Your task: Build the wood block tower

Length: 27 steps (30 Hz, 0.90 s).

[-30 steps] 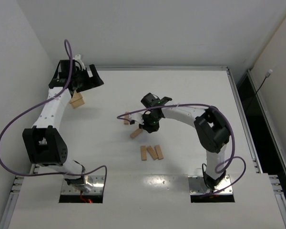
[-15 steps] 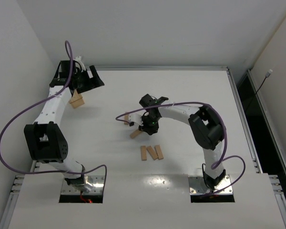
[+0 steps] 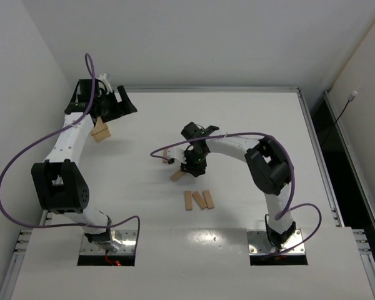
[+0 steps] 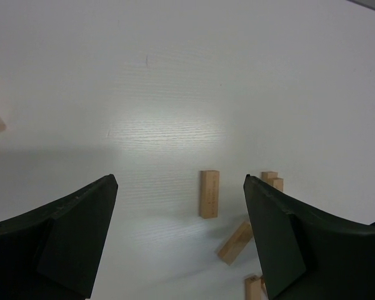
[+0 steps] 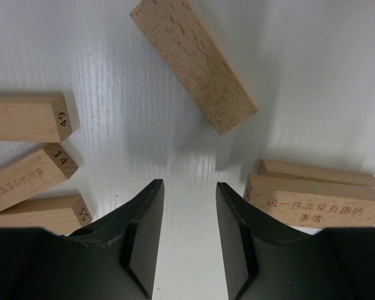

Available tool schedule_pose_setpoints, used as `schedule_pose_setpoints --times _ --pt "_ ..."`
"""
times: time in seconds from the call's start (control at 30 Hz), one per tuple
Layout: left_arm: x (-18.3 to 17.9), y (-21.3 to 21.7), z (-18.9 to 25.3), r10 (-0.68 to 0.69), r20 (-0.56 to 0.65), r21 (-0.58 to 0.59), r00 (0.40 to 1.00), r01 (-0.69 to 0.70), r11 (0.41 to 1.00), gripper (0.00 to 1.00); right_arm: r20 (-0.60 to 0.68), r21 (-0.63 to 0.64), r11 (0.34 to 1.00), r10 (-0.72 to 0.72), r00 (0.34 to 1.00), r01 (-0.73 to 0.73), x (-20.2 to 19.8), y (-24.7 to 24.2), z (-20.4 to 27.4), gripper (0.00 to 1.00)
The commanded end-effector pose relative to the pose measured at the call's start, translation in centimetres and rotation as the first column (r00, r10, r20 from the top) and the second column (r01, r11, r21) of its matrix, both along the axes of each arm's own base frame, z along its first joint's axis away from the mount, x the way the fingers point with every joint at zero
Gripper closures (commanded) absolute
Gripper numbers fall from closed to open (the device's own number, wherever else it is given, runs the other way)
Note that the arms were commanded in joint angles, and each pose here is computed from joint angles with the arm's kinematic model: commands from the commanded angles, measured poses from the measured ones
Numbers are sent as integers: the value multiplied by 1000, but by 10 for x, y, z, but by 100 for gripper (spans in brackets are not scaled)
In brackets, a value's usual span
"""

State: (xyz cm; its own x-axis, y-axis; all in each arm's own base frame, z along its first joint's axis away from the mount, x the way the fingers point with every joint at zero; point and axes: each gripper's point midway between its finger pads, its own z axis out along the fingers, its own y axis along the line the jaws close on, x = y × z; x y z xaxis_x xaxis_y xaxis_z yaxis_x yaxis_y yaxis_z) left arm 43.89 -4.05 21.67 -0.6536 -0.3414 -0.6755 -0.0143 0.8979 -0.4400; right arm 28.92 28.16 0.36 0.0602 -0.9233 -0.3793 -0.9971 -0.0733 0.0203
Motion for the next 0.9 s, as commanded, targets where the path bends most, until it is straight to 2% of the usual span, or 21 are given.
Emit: schedule_pose_setpoints --times 0.0,0.47,0.6,0.87 --pt "5 1 15 -2 55 -20 998 3 1000 20 26 19 1000 14 1000 -14 8 7 6 64" --pt "5 1 12 -2 53 -20 999 3 1000 21 22 19 1000 -4 1000 3 12 6 4 58" --pt "5 1 12 -2 53 -20 999 3 1000 21 29 25 1000 -4 1000 3 14 7 5 54" --pt "5 1 12 -2 53 -20 999 3 1000 23 29 25 1000 -4 1000 3 14 7 5 53"
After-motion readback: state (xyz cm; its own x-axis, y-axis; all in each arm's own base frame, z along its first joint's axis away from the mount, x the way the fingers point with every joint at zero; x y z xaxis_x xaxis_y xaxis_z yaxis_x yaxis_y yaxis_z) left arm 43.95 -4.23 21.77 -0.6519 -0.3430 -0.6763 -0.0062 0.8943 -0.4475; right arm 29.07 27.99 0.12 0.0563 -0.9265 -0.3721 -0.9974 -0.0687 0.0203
